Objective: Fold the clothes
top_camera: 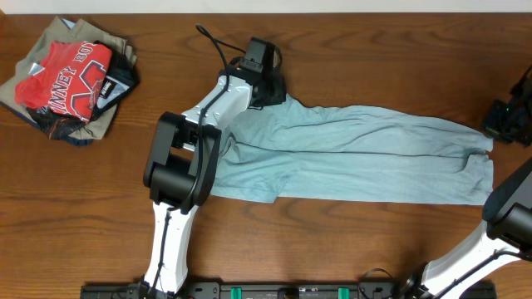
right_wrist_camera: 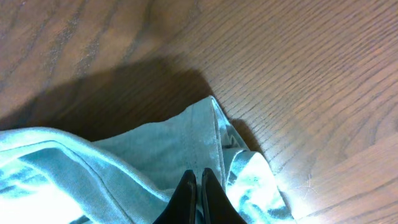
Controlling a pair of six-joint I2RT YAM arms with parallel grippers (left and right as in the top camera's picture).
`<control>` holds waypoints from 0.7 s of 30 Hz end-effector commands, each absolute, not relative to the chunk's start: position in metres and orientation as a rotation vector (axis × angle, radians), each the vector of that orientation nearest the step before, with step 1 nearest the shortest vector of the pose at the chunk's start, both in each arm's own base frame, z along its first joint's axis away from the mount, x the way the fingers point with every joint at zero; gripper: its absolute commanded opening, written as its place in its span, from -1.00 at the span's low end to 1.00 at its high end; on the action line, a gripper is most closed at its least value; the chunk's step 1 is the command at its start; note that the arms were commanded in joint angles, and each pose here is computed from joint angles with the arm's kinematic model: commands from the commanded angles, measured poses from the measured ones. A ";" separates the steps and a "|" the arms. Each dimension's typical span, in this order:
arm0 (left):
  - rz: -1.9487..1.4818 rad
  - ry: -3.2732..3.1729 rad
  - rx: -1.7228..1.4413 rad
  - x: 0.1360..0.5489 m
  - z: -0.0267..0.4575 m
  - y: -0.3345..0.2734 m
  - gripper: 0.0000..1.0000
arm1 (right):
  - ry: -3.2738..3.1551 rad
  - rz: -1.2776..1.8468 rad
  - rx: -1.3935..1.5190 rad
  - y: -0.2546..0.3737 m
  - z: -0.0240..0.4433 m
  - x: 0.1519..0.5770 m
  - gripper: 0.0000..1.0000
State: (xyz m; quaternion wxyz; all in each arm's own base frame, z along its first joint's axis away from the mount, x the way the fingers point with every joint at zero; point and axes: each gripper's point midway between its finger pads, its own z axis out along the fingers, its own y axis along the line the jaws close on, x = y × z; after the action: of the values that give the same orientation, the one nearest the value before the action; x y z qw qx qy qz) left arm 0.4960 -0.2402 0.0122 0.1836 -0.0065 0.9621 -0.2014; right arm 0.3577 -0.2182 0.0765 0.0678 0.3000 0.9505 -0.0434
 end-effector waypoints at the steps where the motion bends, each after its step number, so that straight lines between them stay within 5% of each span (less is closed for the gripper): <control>1: -0.559 2.732 -0.019 0.494 0.001 -0.237 -0.74 | 2.866 -0.128 0.865 -0.213 0.081 0.361 -0.95; 12: -0.573 2.636 -0.071 0.503 0.077 -0.210 -0.87 | 2.866 -0.129 0.865 -0.213 0.081 0.361 -0.95; 21: -0.512 2.742 -0.157 0.446 0.142 -0.168 -0.88 | 2.866 -0.129 0.865 -0.213 0.081 0.361 -0.94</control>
State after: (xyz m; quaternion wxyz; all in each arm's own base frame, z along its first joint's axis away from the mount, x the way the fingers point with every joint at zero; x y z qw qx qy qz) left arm 0.4576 -0.1731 0.1265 0.1753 -0.0561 0.9652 -0.1856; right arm 0.3573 -0.2175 0.0764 0.0667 0.3000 0.9507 -0.0420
